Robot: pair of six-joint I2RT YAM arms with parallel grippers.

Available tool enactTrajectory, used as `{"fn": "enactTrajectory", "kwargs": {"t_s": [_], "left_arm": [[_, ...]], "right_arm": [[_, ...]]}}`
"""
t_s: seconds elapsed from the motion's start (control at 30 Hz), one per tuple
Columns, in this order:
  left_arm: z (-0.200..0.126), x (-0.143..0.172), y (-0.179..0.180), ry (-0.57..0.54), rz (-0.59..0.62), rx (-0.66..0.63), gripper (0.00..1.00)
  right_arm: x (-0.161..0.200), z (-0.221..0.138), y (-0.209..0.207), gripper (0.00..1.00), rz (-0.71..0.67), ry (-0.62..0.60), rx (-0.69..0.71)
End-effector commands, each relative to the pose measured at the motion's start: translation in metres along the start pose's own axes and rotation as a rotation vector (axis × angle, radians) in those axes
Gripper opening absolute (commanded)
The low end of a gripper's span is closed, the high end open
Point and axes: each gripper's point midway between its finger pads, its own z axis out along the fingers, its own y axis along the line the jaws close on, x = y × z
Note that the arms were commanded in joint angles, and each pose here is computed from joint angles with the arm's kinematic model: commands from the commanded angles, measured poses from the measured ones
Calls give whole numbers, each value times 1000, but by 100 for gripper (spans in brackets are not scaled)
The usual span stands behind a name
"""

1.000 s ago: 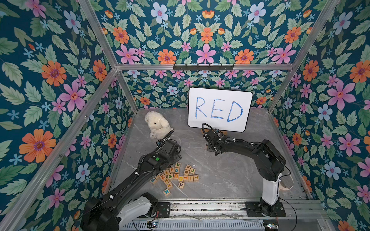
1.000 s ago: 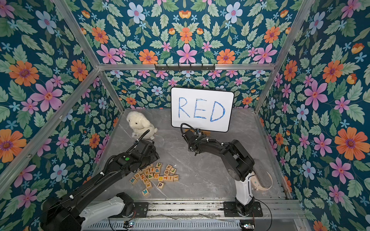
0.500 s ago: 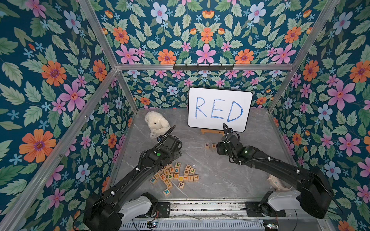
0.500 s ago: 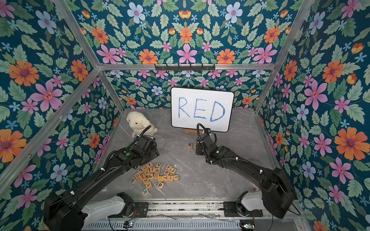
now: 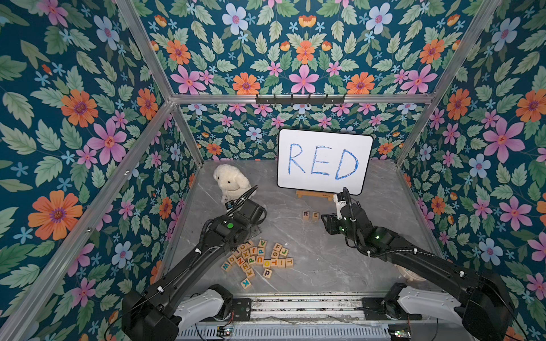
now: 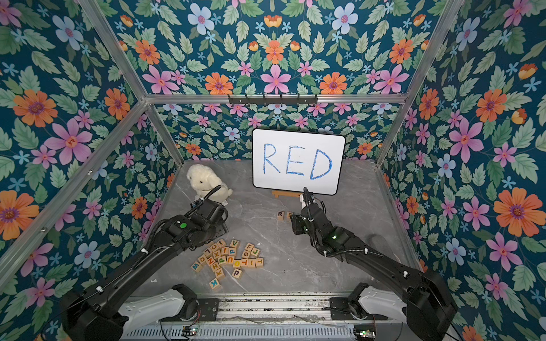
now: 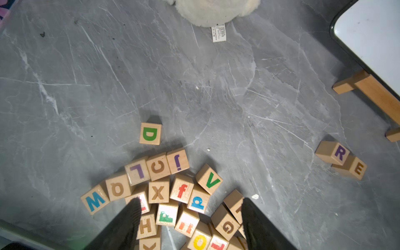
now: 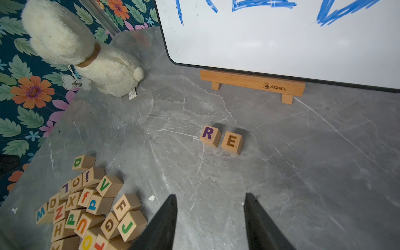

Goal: Assemble the uppercase word "red" with letter blocks
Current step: Pick up the letter block from the center of the board.

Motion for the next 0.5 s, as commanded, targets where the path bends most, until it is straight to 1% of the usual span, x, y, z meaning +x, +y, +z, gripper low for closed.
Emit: {"fn": "enactTrajectory", "kwargs": {"t_s": [0.0, 0.1, 0.23, 0.47], "left_arm": [[-4, -5, 5, -22, -25, -27, 75], [-3, -7, 5, -28, -32, -33, 76], [0, -7, 4, -29, -35, -33, 76], [13, -24, 12, -43, -99, -24, 76]], "right_arm": [[-20, -5, 14, 52, 9, -71, -64], [-27, -9, 23, 52, 19, -81, -98], [-33, -15, 41, 52, -37, -84, -144], [-41, -18, 63, 53, -59, -109, -200]]}}
